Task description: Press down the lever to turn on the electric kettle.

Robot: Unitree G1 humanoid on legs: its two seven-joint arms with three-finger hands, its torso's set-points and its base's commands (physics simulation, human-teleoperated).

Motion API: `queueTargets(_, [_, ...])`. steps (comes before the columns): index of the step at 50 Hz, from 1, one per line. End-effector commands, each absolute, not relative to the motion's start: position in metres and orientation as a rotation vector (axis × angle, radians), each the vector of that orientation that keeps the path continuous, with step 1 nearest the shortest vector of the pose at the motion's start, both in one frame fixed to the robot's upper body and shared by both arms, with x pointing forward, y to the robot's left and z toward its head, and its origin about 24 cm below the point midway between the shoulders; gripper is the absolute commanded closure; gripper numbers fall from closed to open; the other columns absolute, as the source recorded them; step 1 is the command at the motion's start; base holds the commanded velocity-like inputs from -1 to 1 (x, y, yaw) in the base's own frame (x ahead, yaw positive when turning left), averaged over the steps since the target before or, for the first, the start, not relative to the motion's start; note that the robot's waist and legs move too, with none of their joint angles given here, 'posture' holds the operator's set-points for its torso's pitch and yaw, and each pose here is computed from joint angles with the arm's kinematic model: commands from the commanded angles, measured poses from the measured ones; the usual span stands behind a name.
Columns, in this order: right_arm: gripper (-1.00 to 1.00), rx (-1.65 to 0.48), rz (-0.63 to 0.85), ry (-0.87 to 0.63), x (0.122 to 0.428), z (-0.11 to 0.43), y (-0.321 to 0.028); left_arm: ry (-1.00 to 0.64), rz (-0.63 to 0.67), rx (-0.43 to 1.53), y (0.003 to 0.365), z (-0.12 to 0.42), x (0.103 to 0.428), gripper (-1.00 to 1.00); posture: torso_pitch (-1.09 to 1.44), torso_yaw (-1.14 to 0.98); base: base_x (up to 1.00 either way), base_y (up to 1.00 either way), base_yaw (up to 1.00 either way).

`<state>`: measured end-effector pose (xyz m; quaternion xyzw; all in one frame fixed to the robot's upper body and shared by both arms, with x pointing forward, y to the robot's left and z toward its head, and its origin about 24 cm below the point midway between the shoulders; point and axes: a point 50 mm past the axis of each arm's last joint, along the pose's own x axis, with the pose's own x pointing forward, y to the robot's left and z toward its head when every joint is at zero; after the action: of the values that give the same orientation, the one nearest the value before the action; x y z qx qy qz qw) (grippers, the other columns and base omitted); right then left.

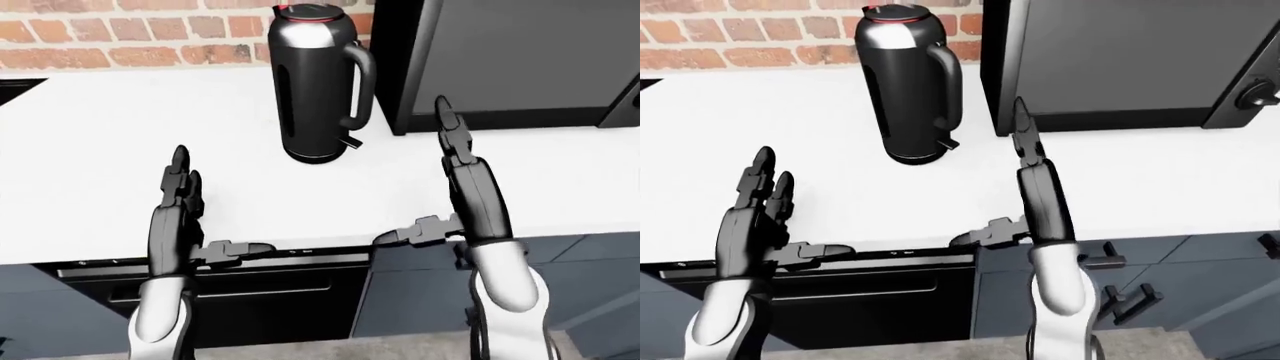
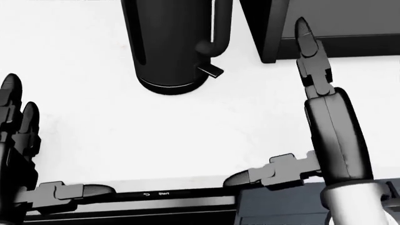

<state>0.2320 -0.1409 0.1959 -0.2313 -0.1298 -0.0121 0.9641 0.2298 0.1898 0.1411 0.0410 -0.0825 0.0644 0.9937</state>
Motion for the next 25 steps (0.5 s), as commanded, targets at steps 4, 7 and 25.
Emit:
queueTargets(4, [-1.0, -0.581, -0.012, -0.252, 0.232, 0.212, -0.145, -0.249, 0.127, 0.091, 0.189, 0.156, 0.228, -1.0, 0.0, 0.0, 0.0, 0.0, 0.0])
queueTargets(7, [-1.0, -0.625, 0.036, -0.216, 0.235, 0.216, -0.142, -0.251, 0.127, 0.09, 0.189, 0.158, 0.228, -1.0, 0.0, 0.0, 0.0, 0.0, 0.0])
queueTargets(25, [-1.0, -0.829, 0.188, -0.112, 0.24, 0.254, -0.126, -0.253, 0.131, 0.087, 0.19, 0.16, 0.228, -1.0, 0.0, 0.0, 0.0, 0.0, 0.0])
